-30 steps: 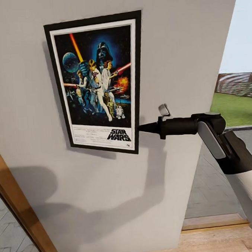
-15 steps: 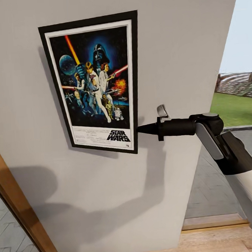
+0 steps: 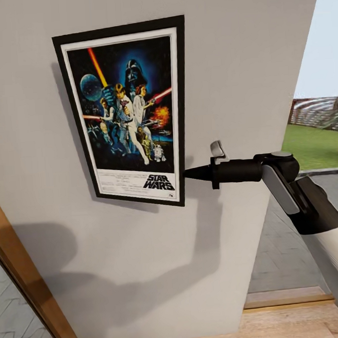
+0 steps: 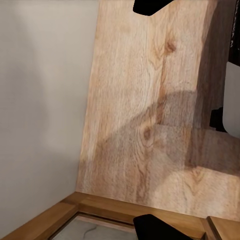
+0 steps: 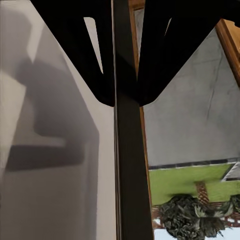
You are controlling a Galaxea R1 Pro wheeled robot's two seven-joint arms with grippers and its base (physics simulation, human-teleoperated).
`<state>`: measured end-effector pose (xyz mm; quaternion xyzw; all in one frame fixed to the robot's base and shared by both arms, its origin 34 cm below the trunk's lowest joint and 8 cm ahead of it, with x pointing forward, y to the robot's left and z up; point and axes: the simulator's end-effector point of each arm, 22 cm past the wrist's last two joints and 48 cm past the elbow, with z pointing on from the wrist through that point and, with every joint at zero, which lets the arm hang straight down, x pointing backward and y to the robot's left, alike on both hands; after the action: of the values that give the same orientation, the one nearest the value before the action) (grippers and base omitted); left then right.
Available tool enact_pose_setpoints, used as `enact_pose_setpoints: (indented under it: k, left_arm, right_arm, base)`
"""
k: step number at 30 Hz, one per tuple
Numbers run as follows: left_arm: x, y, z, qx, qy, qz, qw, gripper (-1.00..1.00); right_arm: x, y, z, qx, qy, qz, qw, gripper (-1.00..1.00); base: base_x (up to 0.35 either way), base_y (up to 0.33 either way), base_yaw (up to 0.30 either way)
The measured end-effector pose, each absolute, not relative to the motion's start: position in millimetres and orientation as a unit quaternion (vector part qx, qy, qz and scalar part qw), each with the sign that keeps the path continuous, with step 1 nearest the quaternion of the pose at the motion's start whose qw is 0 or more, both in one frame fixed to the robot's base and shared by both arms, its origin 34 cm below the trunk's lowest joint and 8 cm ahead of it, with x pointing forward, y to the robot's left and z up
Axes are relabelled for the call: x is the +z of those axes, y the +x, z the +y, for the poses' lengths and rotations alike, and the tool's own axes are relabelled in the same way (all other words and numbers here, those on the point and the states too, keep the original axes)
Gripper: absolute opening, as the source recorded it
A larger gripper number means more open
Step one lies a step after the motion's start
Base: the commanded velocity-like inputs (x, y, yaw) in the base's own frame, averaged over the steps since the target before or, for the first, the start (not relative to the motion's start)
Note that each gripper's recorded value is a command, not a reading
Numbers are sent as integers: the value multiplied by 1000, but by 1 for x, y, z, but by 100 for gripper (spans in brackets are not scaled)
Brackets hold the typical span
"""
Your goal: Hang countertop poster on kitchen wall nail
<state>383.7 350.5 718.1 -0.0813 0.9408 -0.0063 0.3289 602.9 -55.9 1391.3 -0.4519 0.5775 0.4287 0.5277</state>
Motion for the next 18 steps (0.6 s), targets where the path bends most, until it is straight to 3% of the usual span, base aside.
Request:
enact_pose_setpoints:
  k: [18]
  left_arm:
    - [718,384,350,-6,-81,941,329,100]
  right_arm:
    - [1383,600,-58,452,-455,577,506,-100]
  base:
    - [0,0,0]
